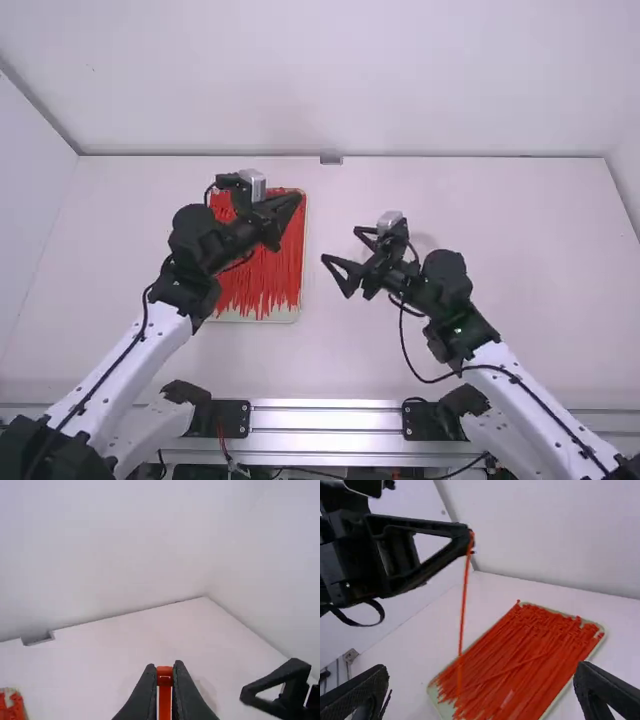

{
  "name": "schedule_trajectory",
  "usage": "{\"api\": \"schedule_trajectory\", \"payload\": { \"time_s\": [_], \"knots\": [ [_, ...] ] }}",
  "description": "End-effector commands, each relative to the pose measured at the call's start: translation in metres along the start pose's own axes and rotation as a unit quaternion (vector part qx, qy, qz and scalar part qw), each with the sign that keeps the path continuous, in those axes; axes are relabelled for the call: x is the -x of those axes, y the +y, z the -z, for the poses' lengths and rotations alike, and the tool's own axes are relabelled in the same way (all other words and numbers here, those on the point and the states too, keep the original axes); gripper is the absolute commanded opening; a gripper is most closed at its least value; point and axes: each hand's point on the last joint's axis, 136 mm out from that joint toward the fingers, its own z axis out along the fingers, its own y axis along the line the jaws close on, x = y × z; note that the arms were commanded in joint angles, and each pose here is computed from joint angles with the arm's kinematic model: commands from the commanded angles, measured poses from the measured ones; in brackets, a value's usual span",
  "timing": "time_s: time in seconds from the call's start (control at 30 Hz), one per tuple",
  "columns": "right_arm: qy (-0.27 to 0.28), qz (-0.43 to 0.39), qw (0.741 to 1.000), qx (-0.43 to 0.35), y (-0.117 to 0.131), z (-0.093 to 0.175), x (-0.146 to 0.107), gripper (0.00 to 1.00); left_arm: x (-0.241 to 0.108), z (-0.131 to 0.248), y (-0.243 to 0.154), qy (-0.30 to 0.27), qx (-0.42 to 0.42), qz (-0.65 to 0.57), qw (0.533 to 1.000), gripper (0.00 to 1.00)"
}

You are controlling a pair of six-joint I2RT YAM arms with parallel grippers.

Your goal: Fasten the cable tie

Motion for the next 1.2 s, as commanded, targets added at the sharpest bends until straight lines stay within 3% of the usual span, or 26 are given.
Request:
{"api": "schedule_trajectory", "payload": {
  "time_s": [0.0, 0.23, 0.4, 0.6, 0.8, 0.83, 0.97, 1.17],
  "knots": [
    [-0.028, 0.008, 0.999, -0.035, -0.005, -0.011, 0.017, 0.99, 0.001, -0.001, -0.005, -0.005, -0.005, 0.000, 1.000, 0.02],
    [-0.043, -0.010, 0.998, -0.038, -0.012, -0.043, 0.010, 1.00, 0.001, -0.005, -0.022, -0.008, -0.028, -0.006, 1.000, 0.02],
    [-0.018, -0.027, 0.999, -0.003, -0.013, -0.061, 0.007, 0.81, 0.001, -0.005, -0.021, -0.010, -0.027, -0.006, 1.000, 0.03],
    [0.003, -0.031, 0.999, 0.026, -0.013, -0.076, 0.007, 0.78, 0.004, -0.005, -0.022, -0.016, -0.029, -0.009, 0.999, 0.04],
    [0.011, -0.033, 0.999, 0.033, -0.014, -0.084, 0.004, 0.48, 0.005, -0.005, -0.018, -0.020, -0.017, -0.010, 1.000, 0.04],
    [0.011, -0.033, 0.999, 0.033, -0.014, -0.084, 0.004, 0.36, 0.006, -0.005, -0.014, -0.021, -0.006, -0.008, 1.000, 0.04],
    [0.011, -0.033, 0.999, 0.033, -0.013, -0.084, 0.004, 0.02, 0.005, -0.005, -0.010, -0.022, 0.007, -0.005, 1.000, 0.04],
    [0.011, -0.033, 0.999, 0.032, -0.014, -0.084, 0.004, 0.00, 0.005, -0.005, -0.009, -0.022, 0.009, -0.005, 1.000, 0.06]
  ]
}}
